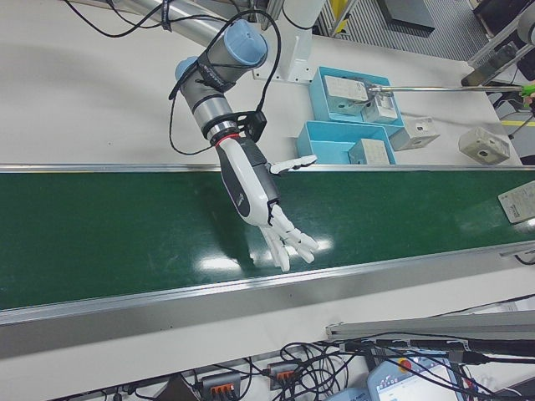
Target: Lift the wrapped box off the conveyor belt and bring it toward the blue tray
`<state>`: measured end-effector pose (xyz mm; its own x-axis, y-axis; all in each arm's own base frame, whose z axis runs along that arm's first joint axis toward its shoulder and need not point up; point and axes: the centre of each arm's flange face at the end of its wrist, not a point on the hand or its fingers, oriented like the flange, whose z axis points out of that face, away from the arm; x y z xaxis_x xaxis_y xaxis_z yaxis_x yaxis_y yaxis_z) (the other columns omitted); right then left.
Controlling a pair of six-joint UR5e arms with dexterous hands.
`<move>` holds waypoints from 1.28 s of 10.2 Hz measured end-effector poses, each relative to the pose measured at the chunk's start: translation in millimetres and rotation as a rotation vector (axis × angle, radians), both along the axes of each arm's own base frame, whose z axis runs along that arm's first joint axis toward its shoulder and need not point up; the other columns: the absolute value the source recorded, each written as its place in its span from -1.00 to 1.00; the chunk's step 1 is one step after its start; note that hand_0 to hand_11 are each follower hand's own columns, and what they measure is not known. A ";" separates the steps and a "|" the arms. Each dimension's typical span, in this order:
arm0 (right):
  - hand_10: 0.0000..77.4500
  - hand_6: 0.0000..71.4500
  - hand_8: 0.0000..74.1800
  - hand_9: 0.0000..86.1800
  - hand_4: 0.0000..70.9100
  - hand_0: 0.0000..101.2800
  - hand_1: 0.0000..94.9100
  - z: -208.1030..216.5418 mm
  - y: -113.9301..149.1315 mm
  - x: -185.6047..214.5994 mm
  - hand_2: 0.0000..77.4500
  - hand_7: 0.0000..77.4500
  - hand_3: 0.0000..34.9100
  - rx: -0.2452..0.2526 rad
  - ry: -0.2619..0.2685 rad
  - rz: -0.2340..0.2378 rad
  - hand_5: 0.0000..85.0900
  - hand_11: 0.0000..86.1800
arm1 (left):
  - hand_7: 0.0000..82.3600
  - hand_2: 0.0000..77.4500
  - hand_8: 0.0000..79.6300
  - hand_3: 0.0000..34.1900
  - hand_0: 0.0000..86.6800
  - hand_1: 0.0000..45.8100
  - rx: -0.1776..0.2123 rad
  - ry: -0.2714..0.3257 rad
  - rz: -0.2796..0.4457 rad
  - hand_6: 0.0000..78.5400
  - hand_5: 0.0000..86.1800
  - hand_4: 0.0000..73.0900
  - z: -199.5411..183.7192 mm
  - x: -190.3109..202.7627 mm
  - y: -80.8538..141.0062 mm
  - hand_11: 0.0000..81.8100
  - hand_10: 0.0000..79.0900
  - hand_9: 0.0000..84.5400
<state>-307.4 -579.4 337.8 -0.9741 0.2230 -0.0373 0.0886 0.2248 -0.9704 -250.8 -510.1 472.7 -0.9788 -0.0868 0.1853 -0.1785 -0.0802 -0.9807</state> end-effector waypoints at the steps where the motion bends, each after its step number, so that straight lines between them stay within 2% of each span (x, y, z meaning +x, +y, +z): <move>1: -1.00 -0.89 -1.00 -0.96 -0.72 -0.02 -0.67 0.0 0.0 0.0 -0.86 -0.93 -1.00 0.000 0.000 0.000 -0.69 -0.99 | -0.99 -0.97 -0.99 -1.00 -1.00 -1.00 0.000 0.000 0.000 -0.99 -0.97 -1.00 0.0 0.0 0.0 -0.99 -0.99 -0.99; 8: -1.00 -0.92 -1.00 -0.96 -0.72 -0.02 -0.67 -1.2 -0.4 1.6 -0.86 -0.93 -1.00 0.002 -0.007 0.002 -0.69 -0.97 | -0.99 -0.99 -0.99 -1.00 -1.00 -1.00 0.000 0.000 0.000 -0.99 -0.97 -1.00 0.0 0.0 0.0 -0.99 -0.99 -0.99; 10: -1.00 -0.92 -1.00 -0.96 -0.77 -0.02 -0.60 -0.9 -0.9 2.0 -0.77 -0.97 -1.00 0.002 -0.009 0.004 -0.69 -0.97 | -0.99 -0.97 -0.99 -1.00 -1.00 -1.00 0.000 0.000 0.000 -0.99 -0.97 -1.00 0.0 0.0 0.0 -0.99 -0.99 -1.00; 13: -1.00 -0.92 -1.00 -0.97 -0.77 -0.01 -0.61 -0.8 2.3 -4.9 -0.76 -0.94 -1.00 0.003 0.000 -0.006 -0.72 -0.99 | -0.99 -0.97 -0.99 -1.00 -1.00 -1.00 0.000 0.000 0.000 -0.99 -0.97 -1.00 0.0 0.0 0.0 -0.99 -0.99 -0.99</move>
<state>-312.3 -577.1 336.9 -0.9728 0.2288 -0.0367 0.0900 0.2274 -0.9696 -250.8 -510.1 472.7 -0.9788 -0.0868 0.1853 -0.1785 -0.0802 -0.9807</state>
